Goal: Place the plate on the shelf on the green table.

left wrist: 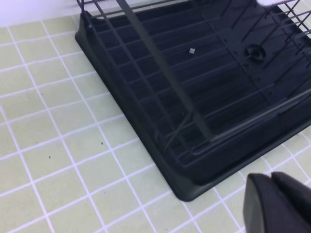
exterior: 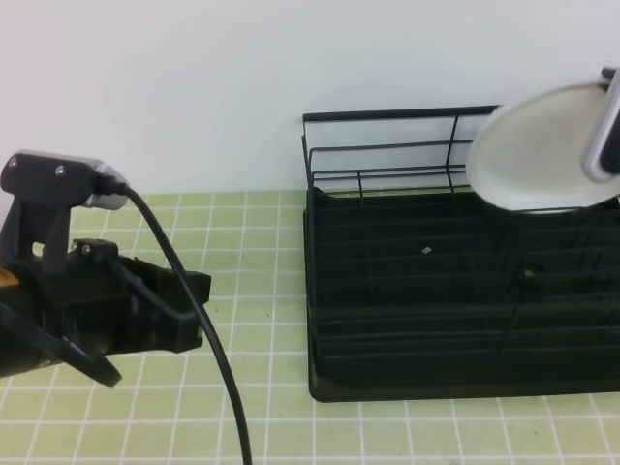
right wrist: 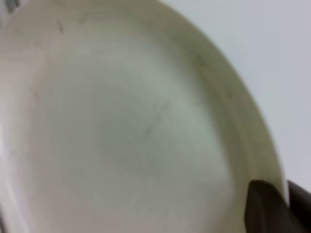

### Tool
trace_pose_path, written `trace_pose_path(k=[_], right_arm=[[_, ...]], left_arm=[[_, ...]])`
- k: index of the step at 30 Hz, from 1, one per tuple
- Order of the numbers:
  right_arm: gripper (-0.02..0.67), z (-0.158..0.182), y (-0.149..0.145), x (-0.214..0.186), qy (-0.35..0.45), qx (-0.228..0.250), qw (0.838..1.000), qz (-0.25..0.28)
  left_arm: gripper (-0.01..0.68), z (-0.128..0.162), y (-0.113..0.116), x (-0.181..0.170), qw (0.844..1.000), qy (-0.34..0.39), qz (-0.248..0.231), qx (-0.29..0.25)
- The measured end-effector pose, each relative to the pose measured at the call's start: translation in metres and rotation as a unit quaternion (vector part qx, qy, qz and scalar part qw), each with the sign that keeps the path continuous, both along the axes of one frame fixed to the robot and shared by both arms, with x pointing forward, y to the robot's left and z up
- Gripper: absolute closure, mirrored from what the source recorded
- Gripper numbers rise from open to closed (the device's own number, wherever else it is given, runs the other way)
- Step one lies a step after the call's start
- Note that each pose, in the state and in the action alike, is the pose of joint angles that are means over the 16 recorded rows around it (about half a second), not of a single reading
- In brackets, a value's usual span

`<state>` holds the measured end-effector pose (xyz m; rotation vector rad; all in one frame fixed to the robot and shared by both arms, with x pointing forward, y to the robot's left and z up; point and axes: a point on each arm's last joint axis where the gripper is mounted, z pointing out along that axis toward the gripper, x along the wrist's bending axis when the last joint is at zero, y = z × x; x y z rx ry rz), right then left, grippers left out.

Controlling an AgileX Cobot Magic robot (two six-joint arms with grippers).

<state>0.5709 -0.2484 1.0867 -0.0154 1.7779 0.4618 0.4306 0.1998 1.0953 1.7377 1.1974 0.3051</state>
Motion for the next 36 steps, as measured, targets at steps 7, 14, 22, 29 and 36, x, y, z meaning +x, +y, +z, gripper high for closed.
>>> trace_pose_path(k=[7, 14, 22, 29, 36], right_arm=[[0.630, -0.016, 0.001, 0.001, 0.021, -0.012, 1.000, 0.006], [0.503, -0.022, 0.002, 0.003, 0.027, -0.019, 0.999, 0.012], [0.350, -0.023, 0.001, 0.003, 0.027, -0.026, 0.999, 0.012], [0.306, -0.024, 0.001, 0.003, 0.030, -0.029, 0.999, 0.008], [0.261, -0.025, -0.001, 0.003, 0.037, -0.028, 0.999, 0.001]], left_arm=[[0.673, 0.000, 0.000, 0.001, 1.000, -0.004, 0.003, 0.000], [0.673, 0.000, 0.000, 0.001, 1.000, -0.005, 0.002, 0.002], [0.673, 0.000, 0.000, 0.000, 1.000, -0.004, -0.002, 0.005], [0.673, -0.001, 0.000, -0.001, 1.000, -0.001, -0.006, 0.007], [0.673, -0.001, 0.000, -0.001, 1.000, 0.002, -0.010, 0.009]])
